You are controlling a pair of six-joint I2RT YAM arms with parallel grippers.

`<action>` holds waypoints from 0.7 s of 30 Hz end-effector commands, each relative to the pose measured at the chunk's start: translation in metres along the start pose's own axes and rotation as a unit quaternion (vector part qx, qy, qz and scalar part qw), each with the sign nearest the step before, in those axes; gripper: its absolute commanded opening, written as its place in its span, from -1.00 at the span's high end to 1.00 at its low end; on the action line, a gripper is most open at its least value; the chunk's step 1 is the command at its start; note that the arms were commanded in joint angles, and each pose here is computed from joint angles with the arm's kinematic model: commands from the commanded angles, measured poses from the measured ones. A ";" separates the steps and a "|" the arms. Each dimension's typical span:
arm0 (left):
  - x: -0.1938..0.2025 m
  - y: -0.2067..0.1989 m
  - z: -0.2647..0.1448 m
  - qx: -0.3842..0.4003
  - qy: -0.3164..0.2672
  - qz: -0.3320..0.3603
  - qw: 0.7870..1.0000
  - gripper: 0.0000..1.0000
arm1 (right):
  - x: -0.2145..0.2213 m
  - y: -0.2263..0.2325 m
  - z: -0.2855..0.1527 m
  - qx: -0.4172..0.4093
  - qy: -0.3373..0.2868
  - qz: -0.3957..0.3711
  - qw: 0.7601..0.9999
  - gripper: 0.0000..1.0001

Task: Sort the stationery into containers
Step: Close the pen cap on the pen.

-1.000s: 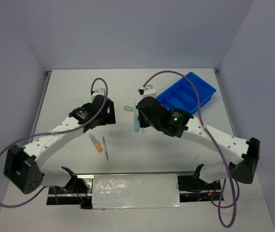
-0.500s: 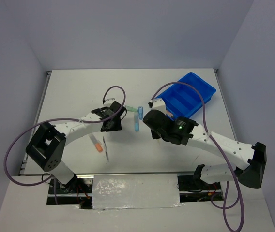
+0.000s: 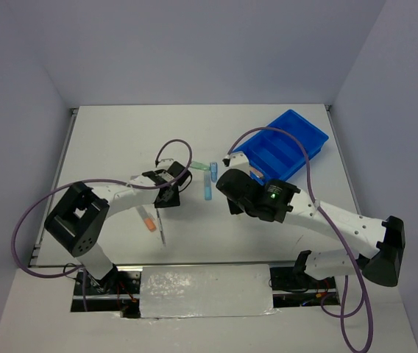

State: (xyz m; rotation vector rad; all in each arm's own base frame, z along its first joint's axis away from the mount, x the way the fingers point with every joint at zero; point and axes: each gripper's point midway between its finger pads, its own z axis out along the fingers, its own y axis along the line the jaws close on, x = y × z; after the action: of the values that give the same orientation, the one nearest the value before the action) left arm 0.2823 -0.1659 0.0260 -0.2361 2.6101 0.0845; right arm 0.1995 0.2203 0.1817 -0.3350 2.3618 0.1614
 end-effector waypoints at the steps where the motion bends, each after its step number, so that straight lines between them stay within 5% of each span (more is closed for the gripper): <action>1: 0.007 -0.002 0.005 0.006 0.004 -0.007 1.000 0.01 | -0.012 0.009 -0.006 -0.014 -0.022 0.005 1.000 1.00; 10: 0.016 -0.002 0.019 -0.001 0.018 0.005 1.000 0.11 | -0.013 0.017 -0.007 -0.014 -0.018 -0.010 1.000 1.00; 21: 0.030 0.005 0.023 -0.005 0.030 0.006 1.000 0.52 | -0.021 0.018 -0.019 -0.029 -0.036 -0.005 0.999 1.00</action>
State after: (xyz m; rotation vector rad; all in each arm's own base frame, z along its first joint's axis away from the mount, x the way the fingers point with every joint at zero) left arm 0.2913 -0.1758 0.0159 -0.2480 2.5801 0.0241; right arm 0.1934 0.2324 0.1843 -0.3891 2.3549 0.1699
